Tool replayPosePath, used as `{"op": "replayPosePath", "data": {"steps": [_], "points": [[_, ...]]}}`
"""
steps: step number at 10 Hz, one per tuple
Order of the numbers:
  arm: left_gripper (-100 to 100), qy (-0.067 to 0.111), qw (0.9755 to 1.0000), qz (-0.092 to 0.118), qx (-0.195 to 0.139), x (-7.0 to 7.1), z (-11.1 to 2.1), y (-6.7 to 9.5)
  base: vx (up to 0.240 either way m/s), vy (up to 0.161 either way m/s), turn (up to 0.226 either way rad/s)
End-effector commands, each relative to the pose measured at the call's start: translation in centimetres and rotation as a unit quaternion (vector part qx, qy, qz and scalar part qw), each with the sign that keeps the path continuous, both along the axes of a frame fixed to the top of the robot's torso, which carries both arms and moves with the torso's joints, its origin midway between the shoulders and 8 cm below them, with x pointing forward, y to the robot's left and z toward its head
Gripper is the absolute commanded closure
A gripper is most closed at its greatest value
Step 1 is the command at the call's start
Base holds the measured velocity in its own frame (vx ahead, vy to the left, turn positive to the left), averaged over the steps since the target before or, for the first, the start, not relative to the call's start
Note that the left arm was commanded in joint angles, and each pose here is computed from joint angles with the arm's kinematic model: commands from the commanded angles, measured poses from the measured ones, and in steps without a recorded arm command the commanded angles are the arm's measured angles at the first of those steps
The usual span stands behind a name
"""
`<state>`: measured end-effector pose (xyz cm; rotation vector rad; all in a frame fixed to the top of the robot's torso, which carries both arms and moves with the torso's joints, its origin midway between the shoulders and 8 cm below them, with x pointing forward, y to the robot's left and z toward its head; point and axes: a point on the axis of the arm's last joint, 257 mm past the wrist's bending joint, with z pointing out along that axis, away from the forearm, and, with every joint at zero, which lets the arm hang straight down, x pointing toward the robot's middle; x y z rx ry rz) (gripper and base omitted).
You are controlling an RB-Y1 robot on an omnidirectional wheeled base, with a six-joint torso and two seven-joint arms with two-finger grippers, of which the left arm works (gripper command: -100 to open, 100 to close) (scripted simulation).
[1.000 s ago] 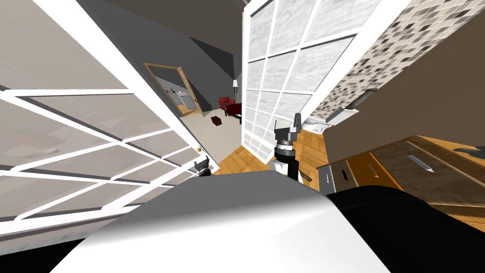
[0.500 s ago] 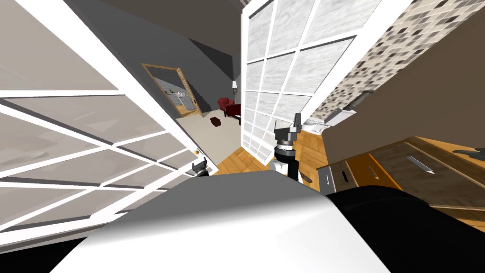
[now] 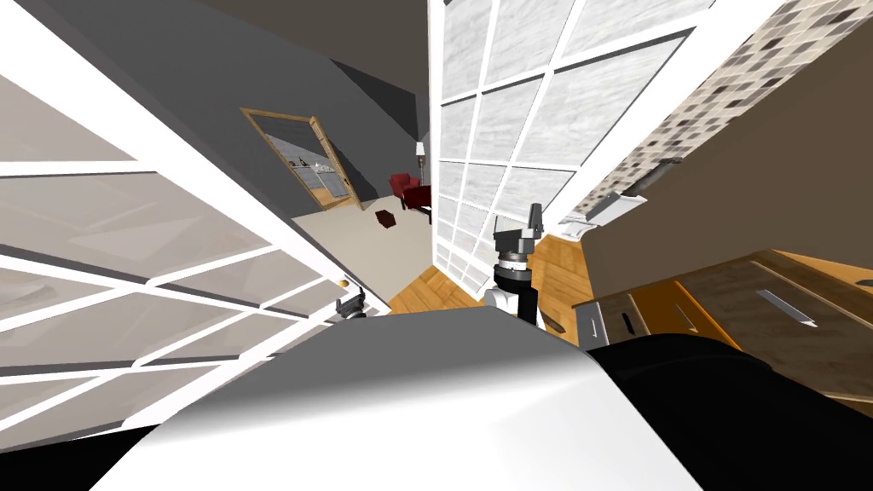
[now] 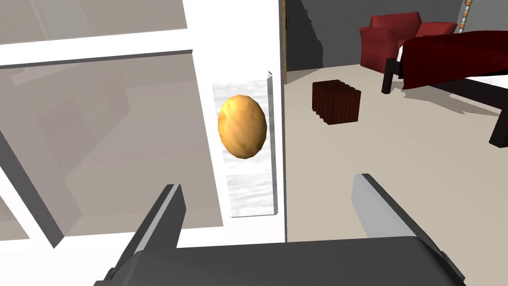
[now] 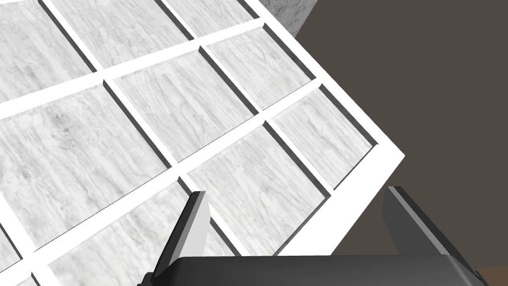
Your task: Pull the door open
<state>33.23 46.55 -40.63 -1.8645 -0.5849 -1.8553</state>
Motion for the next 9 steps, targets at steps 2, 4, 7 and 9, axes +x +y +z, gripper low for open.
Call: {"op": "replayPosePath", "data": {"steps": [2,4,7,9], "points": [[-100,-0.001,1.0000,0.003,-0.001,-1.5,0.0,1.9,0.094,-0.008,-0.019],[-100,-0.001,1.0000,0.004,-0.001,-2.6,0.1,3.4,0.092,-0.008,-0.020],[-100,-0.002,1.0000,0.007,-0.001,-4.6,0.3,6.1,0.125,0.008,-0.023],[-100,-0.002,1.0000,0.009,-0.001,-5.8,0.6,7.6,0.135,0.002,-0.022]]}}
